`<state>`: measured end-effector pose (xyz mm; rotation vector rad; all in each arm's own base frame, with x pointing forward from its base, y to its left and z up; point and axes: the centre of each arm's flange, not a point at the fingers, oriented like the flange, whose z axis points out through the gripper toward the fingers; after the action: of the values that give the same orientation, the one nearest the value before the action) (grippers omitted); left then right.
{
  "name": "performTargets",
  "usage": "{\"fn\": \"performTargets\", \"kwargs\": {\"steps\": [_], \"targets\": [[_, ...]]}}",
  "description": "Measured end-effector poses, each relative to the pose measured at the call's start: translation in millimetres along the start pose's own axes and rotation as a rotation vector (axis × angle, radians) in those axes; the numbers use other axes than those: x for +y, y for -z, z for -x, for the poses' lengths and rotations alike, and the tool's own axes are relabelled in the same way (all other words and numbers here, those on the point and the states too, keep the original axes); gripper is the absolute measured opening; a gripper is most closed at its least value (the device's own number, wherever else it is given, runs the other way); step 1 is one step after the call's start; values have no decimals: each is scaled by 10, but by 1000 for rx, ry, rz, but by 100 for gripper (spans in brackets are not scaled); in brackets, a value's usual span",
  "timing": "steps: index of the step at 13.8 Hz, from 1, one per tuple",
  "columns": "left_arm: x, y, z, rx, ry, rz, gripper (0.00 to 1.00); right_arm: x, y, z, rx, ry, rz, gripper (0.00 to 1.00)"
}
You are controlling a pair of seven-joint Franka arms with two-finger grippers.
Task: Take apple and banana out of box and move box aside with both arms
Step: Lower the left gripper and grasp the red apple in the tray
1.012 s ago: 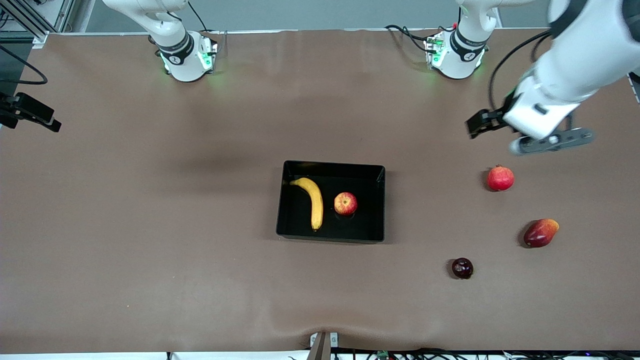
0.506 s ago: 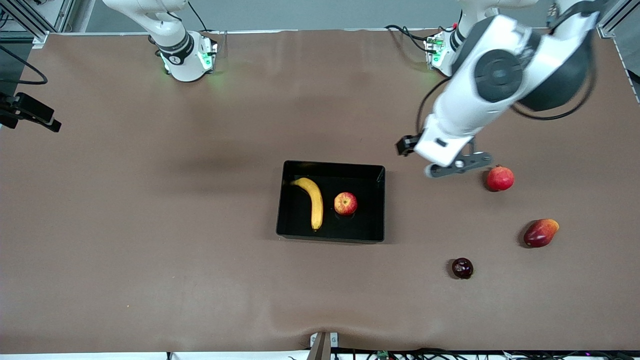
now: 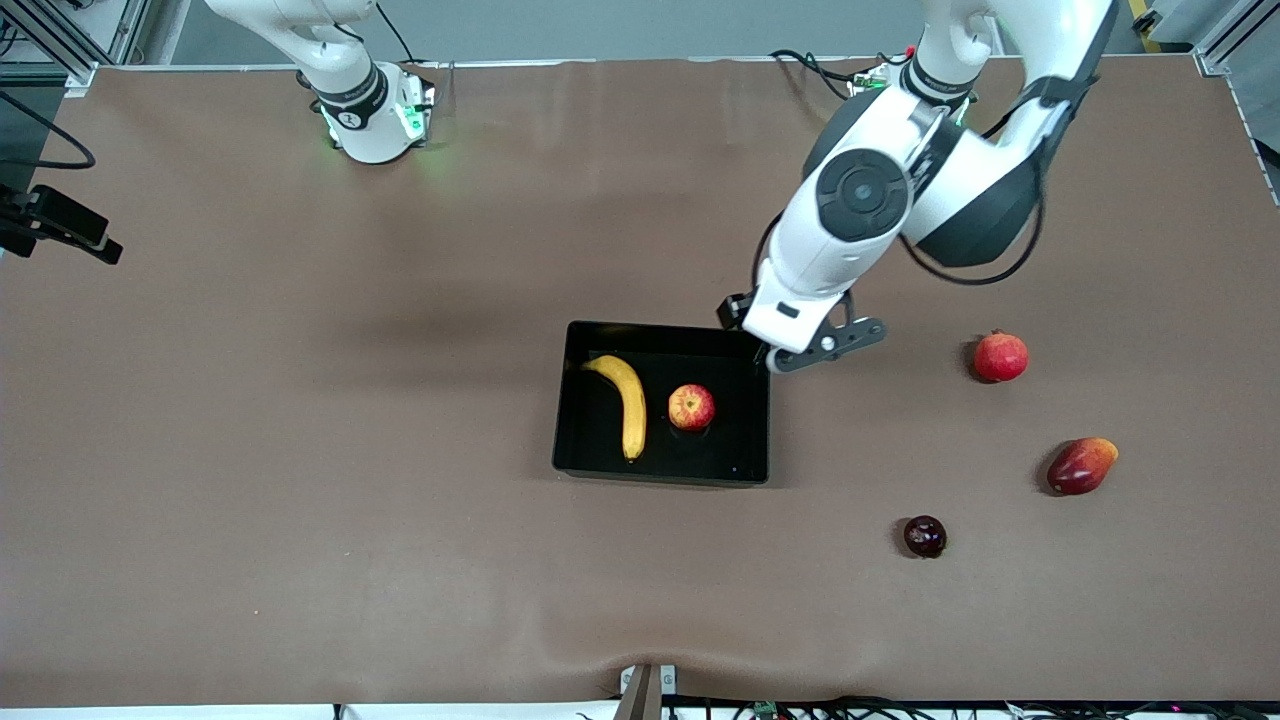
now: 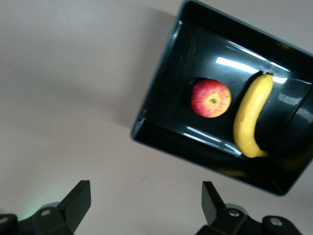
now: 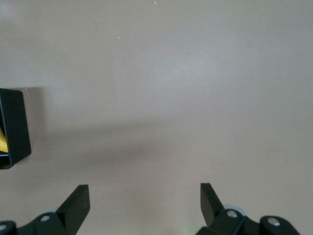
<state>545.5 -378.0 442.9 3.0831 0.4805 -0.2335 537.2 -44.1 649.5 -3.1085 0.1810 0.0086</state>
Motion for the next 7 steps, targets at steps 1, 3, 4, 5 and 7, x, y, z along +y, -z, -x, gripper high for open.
{"fn": "performTargets", "kwargs": {"steps": [1,3,4,5,7], "targets": [[95,-109,-16,21,-7,9,100,0,0,0,0,0,0,100],[273,-350,-68,50,-4,38,100,0,0,0,0,0,0,100],[356,-490,-86,61,-9,41,100,-1,0,0,0,0,0,100],[434,-639,-96,80,-9,33,100,-1,0,0,0,0,0,100],[569,-927,-135,116,3,38,100,-1,0,0,0,0,0,100]]}}
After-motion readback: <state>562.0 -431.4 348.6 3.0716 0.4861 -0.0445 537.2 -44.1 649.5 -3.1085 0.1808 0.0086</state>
